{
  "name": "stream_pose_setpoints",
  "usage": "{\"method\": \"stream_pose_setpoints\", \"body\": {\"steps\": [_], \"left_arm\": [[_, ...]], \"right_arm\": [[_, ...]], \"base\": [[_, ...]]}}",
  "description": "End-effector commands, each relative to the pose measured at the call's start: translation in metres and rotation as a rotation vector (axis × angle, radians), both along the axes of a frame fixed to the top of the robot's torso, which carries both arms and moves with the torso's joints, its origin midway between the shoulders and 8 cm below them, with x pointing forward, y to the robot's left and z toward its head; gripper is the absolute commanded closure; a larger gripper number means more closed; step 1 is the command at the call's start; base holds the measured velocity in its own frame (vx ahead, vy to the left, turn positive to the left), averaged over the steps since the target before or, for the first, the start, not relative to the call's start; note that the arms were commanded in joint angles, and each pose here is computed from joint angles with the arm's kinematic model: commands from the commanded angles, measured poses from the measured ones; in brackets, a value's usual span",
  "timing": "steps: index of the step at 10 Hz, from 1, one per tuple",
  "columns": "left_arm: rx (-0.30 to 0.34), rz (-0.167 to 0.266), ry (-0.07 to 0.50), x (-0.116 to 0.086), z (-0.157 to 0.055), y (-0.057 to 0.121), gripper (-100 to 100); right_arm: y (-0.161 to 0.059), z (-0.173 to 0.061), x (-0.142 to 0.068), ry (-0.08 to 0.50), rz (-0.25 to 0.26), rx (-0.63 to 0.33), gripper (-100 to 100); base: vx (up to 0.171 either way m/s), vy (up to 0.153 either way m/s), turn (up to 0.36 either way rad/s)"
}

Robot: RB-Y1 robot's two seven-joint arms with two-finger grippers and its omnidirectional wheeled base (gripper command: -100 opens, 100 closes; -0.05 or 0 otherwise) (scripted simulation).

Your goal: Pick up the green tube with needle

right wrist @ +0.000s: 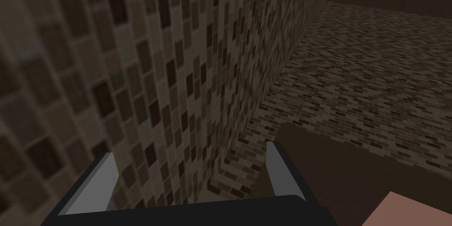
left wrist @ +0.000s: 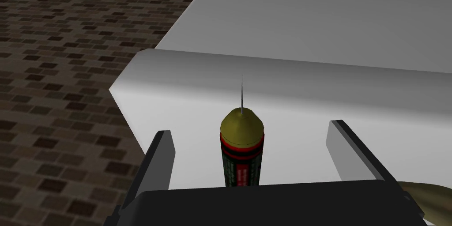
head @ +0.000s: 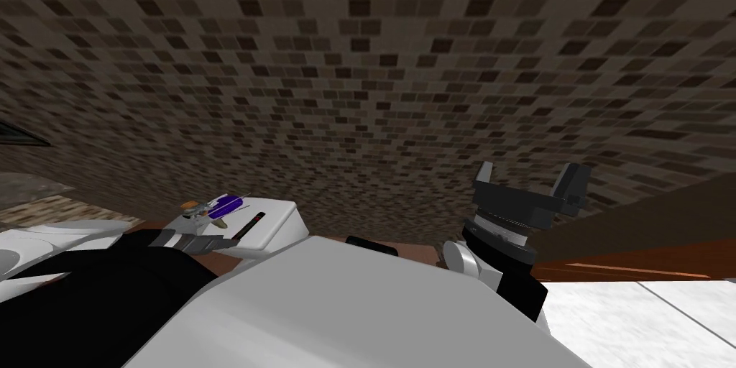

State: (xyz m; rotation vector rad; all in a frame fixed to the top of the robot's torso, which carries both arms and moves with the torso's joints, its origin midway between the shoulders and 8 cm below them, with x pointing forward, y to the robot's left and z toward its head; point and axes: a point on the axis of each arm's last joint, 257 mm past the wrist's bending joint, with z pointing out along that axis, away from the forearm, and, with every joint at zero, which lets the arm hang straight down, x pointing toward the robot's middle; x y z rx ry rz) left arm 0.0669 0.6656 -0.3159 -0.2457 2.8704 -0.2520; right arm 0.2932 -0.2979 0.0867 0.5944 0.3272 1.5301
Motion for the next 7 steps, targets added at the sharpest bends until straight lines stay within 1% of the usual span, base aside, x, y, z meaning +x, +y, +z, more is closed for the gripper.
{"method": "stream_pose_setpoints", "body": {"steps": [1, 2, 6, 7], "left_arm": [[0.000, 0.000, 0.000, 0.000, 0.000, 0.000, 0], [0.001, 0.011, -0.006, -0.001, -0.002, 0.003, -100], [-0.005, 0.055, -0.024, -0.007, -0.015, 0.009, -100], [0.001, 0.059, -0.022, -0.008, -0.014, 0.011, -100]], "right_arm": [[0.000, 0.000, 0.000, 0.000, 0.000, 0.000, 0], [0.000, 0.000, 0.000, 0.000, 0.000, 0.000, 0], [0.000, 0.000, 0.000, 0.000, 0.000, 0.000, 0], [0.000, 0.000, 0.000, 0.000, 0.000, 0.000, 0]], "base": [[0.000, 0.000, 0.000], [-0.031, 0.000, -0.072], [-0.076, -0.007, -0.110], [-0.053, -0.008, -0.029]]}}
